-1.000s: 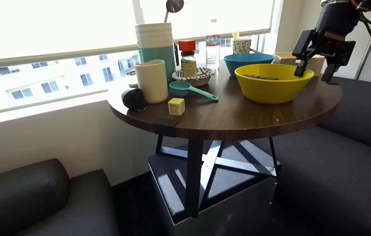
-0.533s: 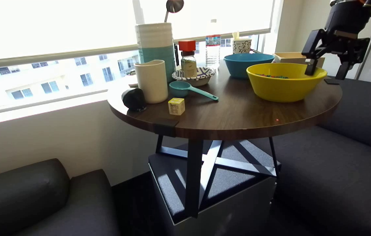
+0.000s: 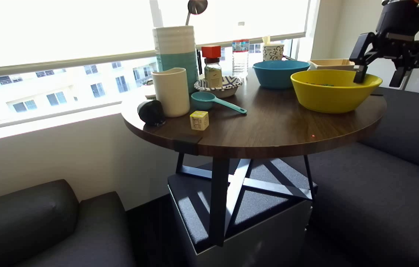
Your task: Switch the positions of the yellow and blue bowls by moving the yellow bowl to the right and the blue bowl to the left
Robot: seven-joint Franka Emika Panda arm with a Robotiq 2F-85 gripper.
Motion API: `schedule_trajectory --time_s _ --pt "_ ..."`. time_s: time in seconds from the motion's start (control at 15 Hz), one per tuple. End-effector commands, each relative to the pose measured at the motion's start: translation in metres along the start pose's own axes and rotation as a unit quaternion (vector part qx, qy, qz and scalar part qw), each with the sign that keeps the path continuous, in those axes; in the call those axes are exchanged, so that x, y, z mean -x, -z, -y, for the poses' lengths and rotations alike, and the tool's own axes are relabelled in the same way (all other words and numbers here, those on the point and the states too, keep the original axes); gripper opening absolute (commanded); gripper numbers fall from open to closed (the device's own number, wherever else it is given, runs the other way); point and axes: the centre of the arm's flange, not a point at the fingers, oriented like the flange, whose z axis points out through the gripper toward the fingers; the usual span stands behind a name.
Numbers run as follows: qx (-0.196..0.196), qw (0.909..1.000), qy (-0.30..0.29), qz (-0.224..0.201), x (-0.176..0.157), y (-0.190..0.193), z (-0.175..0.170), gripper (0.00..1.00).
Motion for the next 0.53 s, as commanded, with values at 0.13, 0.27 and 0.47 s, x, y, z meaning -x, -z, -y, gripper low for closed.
schedule_trajectory --time_s 0.13,0.27,0.47 --pt "0.017 0.9997 -0.017 0.010 -0.011 0.005 -0.010 1.00" --pt "0.014 0.9996 -0.021 0.011 -0.012 0.004 -0.016 1.00" --pt "0.008 0.9994 -0.032 0.011 -0.010 0.004 -0.028 1.00"
